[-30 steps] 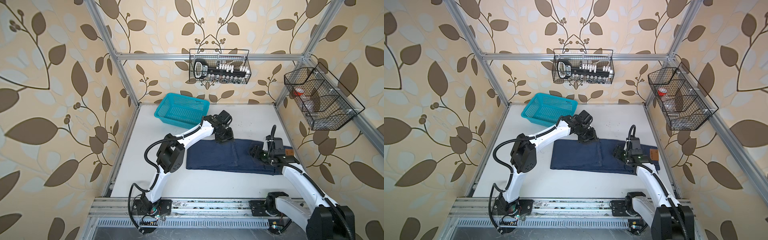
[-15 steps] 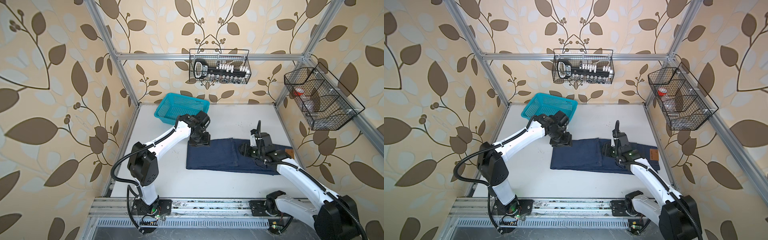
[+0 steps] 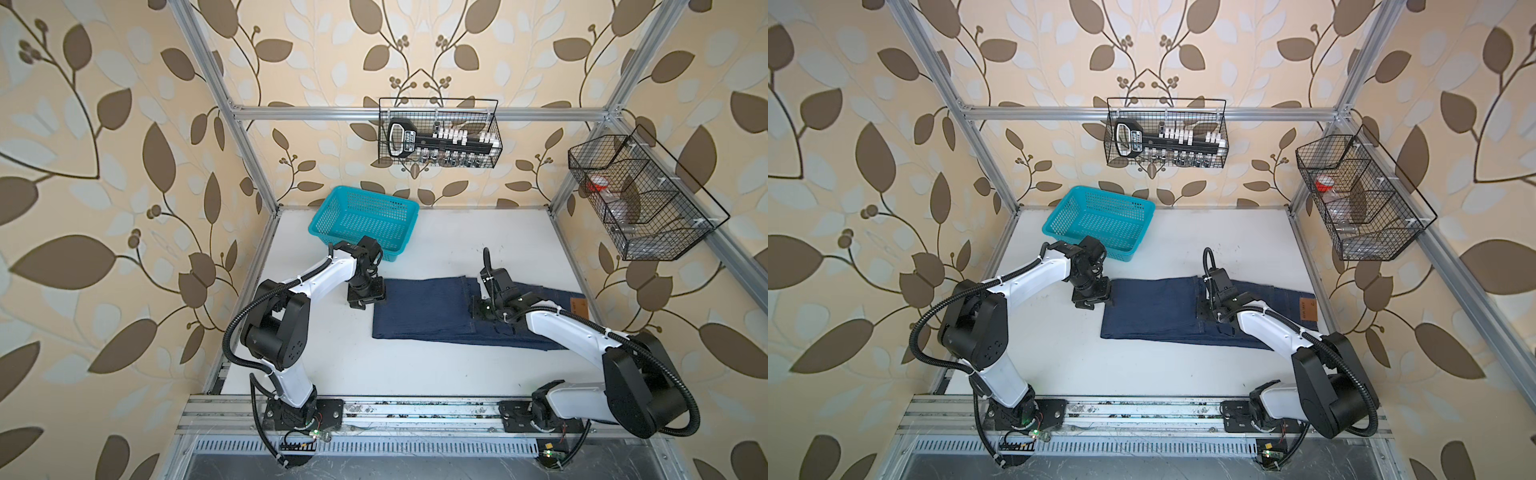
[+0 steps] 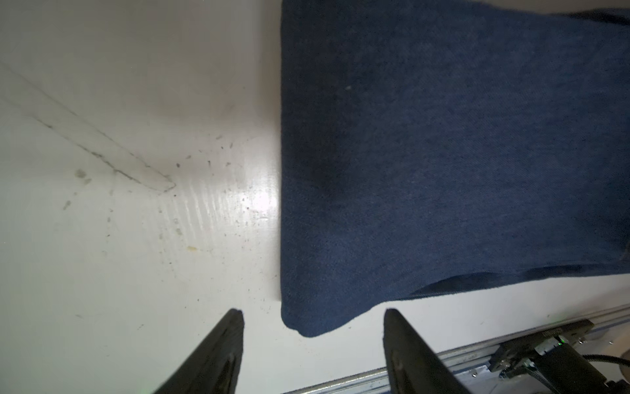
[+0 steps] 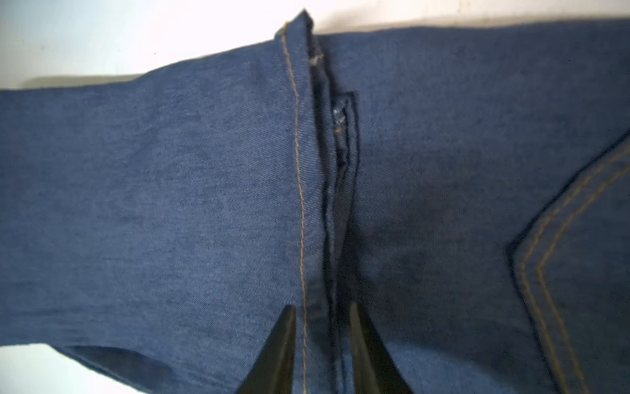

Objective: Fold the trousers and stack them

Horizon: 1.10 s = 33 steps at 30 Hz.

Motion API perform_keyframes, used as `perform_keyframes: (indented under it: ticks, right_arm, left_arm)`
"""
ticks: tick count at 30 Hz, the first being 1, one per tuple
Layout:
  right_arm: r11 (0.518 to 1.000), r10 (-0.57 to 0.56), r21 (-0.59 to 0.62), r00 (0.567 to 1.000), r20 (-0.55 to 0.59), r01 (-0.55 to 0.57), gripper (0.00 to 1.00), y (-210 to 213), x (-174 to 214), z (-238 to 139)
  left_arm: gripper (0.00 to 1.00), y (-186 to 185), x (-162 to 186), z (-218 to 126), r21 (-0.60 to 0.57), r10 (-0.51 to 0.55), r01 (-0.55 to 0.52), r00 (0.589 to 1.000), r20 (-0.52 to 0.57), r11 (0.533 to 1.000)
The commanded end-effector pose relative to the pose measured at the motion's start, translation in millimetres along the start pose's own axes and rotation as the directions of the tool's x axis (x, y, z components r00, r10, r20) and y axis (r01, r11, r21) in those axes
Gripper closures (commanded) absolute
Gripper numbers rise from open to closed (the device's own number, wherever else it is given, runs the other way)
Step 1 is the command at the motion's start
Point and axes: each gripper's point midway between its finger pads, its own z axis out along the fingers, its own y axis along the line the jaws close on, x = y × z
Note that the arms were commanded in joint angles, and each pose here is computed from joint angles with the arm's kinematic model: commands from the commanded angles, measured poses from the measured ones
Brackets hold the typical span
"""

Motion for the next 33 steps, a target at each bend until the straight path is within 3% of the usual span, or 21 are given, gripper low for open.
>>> perform_keyframes:
  ticks: [1,9,24,33]
  right_arm:
    - [1.0,0.0,0.005,1.0,-0.028,0.0,0.77,-3,11,7]
    - [1.0,0.0,-0.013,1.0,-0.026,-0.001,0.94,0,13,1]
    - [0.994,0.018,-0.112,1.0,-0.008,-0.019,1.0,19,7,-20]
    - [0.995,0.062,-0.072,0.995,-0.081,-0.068,1.0,3,45,-27]
  left_arm:
    - [0.34,1,3,11,0.027,0.015,-0.014,0.999,-0.036,1.0]
    - [0.34,9,9,21,0.014,0.012,-0.011,0.998,-0.065,1.0]
    - [0.34,19,14,31,-0.015,0.014,-0.016,0.995,-0.099,1.0]
    - [0.33,22,9,32,-0.017,0.017,-0.019,0.995,-0.098,1.0]
